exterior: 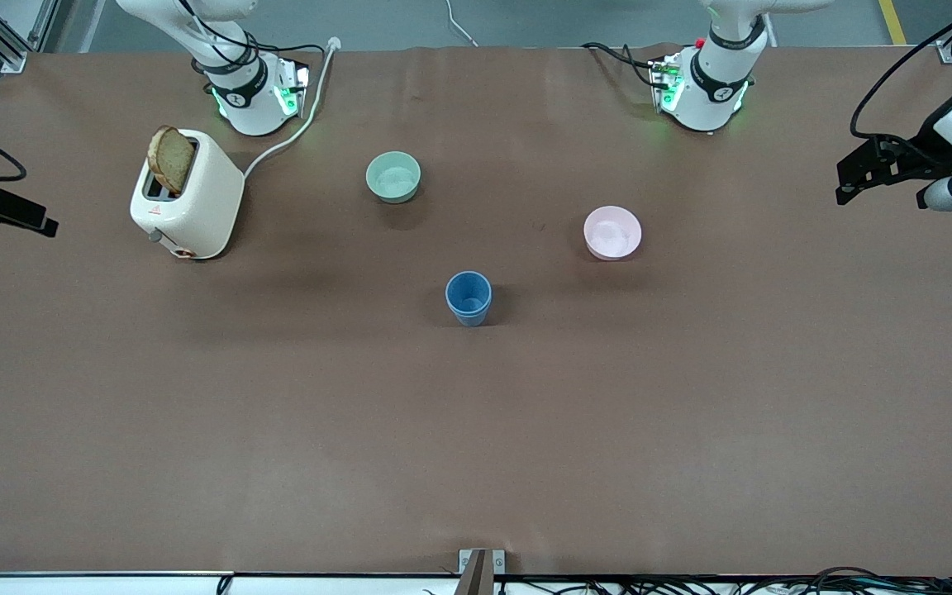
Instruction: Stack blue cups with both arms
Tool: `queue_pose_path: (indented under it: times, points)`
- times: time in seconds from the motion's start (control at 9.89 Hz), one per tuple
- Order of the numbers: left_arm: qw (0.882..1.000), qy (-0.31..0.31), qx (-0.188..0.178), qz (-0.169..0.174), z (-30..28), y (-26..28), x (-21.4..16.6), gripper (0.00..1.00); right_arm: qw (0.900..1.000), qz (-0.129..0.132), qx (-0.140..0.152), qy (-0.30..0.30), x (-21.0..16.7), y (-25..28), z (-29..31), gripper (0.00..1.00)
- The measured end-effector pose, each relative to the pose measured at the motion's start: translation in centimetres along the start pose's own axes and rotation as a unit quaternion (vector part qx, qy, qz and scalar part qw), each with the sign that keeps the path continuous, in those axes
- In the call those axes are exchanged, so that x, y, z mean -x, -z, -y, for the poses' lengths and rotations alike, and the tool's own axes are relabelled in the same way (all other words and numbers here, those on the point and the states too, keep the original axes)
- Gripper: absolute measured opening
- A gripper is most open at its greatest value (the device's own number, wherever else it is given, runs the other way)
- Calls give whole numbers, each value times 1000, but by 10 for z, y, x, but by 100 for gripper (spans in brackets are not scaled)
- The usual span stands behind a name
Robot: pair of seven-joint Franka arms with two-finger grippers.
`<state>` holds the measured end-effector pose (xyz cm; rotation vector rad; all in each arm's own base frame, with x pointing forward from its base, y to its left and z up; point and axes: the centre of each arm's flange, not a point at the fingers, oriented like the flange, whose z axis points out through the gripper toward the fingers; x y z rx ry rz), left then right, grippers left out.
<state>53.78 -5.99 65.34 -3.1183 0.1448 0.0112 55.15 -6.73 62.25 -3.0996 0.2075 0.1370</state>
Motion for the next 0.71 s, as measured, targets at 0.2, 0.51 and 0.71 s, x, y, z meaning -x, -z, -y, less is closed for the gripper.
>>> queue_pose_path:
  times: [0.2,0.51,0.71]
  points:
    - [1000,0,0,0,0,0,0,100,999,-33,-1,23,8,20,-11,100]
    - [1000,1,0,-1,1,1,0,100,999,-46,-2,-10,15,39,-10,100]
    - [1000,1,0,-1,1,1,0,100,998,-39,-3,-41,15,36,-4,100]
